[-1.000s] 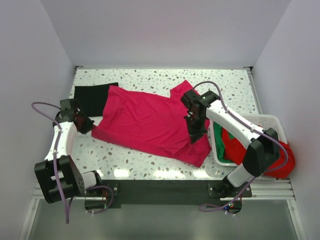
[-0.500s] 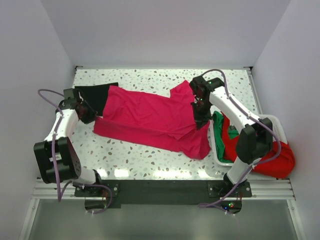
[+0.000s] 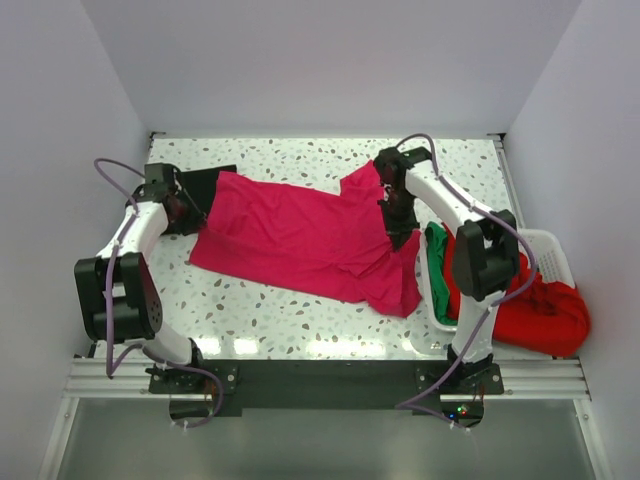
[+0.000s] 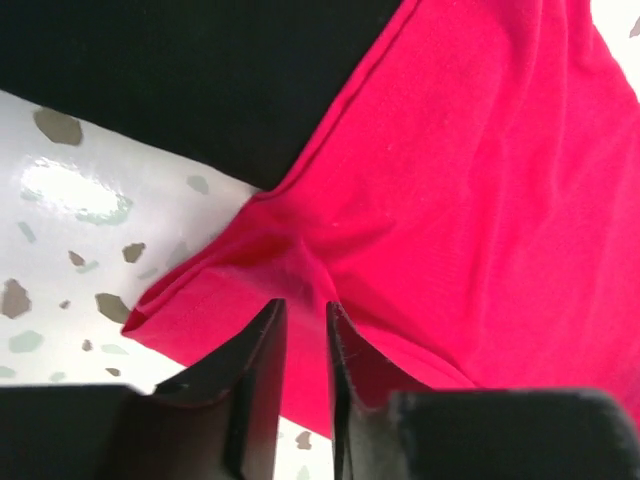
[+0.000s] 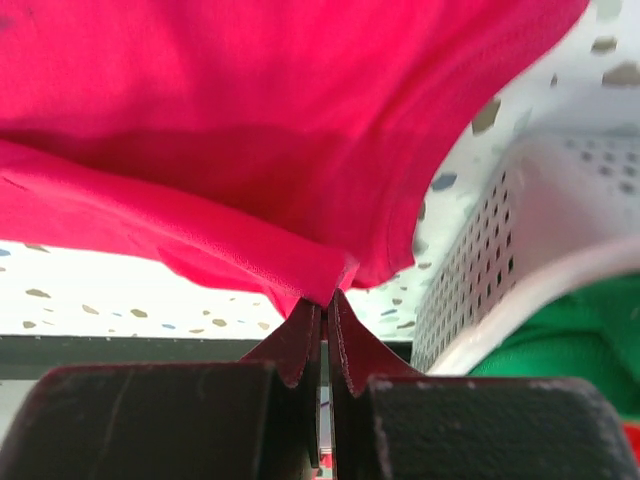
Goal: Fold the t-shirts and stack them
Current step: Fold the tshirt
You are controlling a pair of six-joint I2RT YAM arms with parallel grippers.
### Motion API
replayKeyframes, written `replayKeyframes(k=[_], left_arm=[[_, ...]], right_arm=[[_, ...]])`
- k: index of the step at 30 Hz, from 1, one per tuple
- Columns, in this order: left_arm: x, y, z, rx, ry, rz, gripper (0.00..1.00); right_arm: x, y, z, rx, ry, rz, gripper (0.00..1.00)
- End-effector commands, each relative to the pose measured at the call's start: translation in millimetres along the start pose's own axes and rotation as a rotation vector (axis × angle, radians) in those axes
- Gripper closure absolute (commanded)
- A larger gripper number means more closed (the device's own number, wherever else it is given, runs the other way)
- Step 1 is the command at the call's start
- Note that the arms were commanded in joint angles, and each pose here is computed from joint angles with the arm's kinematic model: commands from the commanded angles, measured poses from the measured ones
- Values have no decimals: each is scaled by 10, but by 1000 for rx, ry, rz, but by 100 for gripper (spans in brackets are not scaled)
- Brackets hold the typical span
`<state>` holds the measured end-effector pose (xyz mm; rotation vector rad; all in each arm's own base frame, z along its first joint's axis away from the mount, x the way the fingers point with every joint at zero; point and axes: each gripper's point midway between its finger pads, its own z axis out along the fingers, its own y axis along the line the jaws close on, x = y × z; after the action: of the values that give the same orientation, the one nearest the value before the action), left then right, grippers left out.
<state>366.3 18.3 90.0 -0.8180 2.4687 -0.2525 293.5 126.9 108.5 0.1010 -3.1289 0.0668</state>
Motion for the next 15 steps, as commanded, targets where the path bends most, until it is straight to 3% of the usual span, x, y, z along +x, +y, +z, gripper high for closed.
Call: replayKeyframes(k=[1, 2, 5, 6, 7, 10, 15], left_arm=[[-291, -82, -112, -7, -93, 4, 69], [-312, -88, -126, -6, -101, 9, 66], [-337, -79, -192, -12, -115, 20, 58], [-285, -39, -188, -24, -104, 22, 55], [-274, -35, -241, -19, -114, 30, 53], [-98, 90, -256, -33, -103, 36, 48], [232, 367, -206, -71, -40, 10, 48]], right_arm=[[-250, -39, 0, 6, -35, -14, 100], [-298, -31, 16, 2, -36, -16, 100], [-481, 4, 28, -15, -42, -25, 68], [-580, 28, -53, -27, -72, -27, 48], [-585, 44, -87, -32, -69, -33, 43], [-612, 71, -242, -60, -112, -39, 33], [-166, 150, -353, -170, -109, -43, 33]])
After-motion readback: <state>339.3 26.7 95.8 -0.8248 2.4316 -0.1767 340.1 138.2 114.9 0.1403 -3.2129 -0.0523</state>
